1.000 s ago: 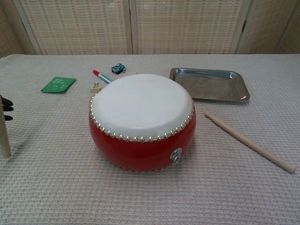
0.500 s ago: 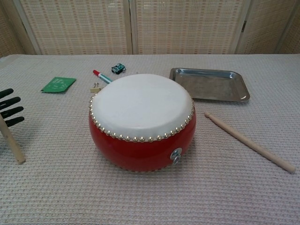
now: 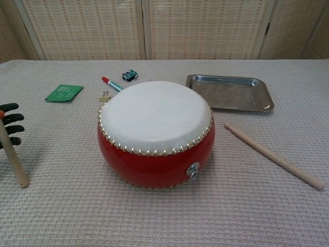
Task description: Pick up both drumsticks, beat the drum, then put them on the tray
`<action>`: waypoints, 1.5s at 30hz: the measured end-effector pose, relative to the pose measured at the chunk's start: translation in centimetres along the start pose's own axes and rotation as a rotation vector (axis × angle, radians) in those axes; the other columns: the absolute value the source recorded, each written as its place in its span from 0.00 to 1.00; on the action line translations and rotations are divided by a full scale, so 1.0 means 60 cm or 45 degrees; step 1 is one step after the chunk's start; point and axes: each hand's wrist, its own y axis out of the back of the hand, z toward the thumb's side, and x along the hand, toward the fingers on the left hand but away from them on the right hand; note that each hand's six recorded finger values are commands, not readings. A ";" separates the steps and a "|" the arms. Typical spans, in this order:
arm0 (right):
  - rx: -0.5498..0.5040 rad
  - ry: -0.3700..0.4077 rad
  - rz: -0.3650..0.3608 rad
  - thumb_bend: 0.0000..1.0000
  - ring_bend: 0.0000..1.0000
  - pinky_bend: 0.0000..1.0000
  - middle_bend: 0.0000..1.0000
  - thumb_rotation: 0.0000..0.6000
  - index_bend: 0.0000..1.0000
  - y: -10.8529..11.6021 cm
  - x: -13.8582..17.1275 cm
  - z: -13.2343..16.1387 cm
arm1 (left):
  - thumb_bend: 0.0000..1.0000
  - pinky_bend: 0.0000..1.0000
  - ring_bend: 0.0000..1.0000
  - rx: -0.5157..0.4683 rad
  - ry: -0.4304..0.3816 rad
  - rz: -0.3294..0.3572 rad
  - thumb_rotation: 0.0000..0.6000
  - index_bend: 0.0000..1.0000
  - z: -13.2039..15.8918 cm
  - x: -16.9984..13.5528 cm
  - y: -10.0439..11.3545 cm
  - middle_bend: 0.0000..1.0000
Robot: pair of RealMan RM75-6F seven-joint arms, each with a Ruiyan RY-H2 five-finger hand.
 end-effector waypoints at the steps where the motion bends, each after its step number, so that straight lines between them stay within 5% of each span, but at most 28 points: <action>1: 0.000 0.001 0.000 0.15 0.03 0.16 0.18 1.00 0.08 0.000 0.000 0.000 | 0.36 0.52 0.45 0.008 -0.001 -0.001 1.00 0.44 -0.001 -0.002 -0.002 0.47; 9: -0.003 0.011 -0.008 0.15 0.03 0.16 0.18 1.00 0.08 0.003 0.000 0.005 | 0.29 0.56 0.50 0.094 -0.019 0.005 0.99 0.50 -0.005 -0.011 -0.012 0.53; 17: -0.008 0.015 -0.012 0.15 0.03 0.16 0.18 1.00 0.08 0.005 0.004 0.006 | 0.27 0.60 0.55 0.194 -0.033 0.030 0.75 0.57 -0.010 -0.019 -0.021 0.60; 22: -0.012 0.019 -0.016 0.15 0.03 0.16 0.18 1.00 0.08 0.006 0.004 0.008 | 0.27 0.62 0.58 0.238 -0.041 0.048 0.68 0.60 -0.011 -0.022 -0.025 0.63; 26: -0.017 0.021 -0.018 0.15 0.03 0.16 0.18 1.00 0.08 0.006 0.004 0.010 | 0.27 0.65 0.61 0.309 -0.045 0.065 0.69 0.62 -0.014 -0.023 -0.026 0.66; 33: -0.024 0.026 -0.028 0.15 0.03 0.16 0.18 1.00 0.08 0.010 0.005 0.011 | 0.27 0.70 0.66 0.379 -0.052 0.099 1.00 0.68 -0.023 -0.024 -0.029 0.72; 45: -0.032 0.032 -0.046 0.15 0.03 0.16 0.18 1.00 0.08 0.013 0.006 0.012 | 0.28 0.75 0.71 0.398 -0.044 0.105 1.00 0.73 -0.030 -0.023 -0.033 0.77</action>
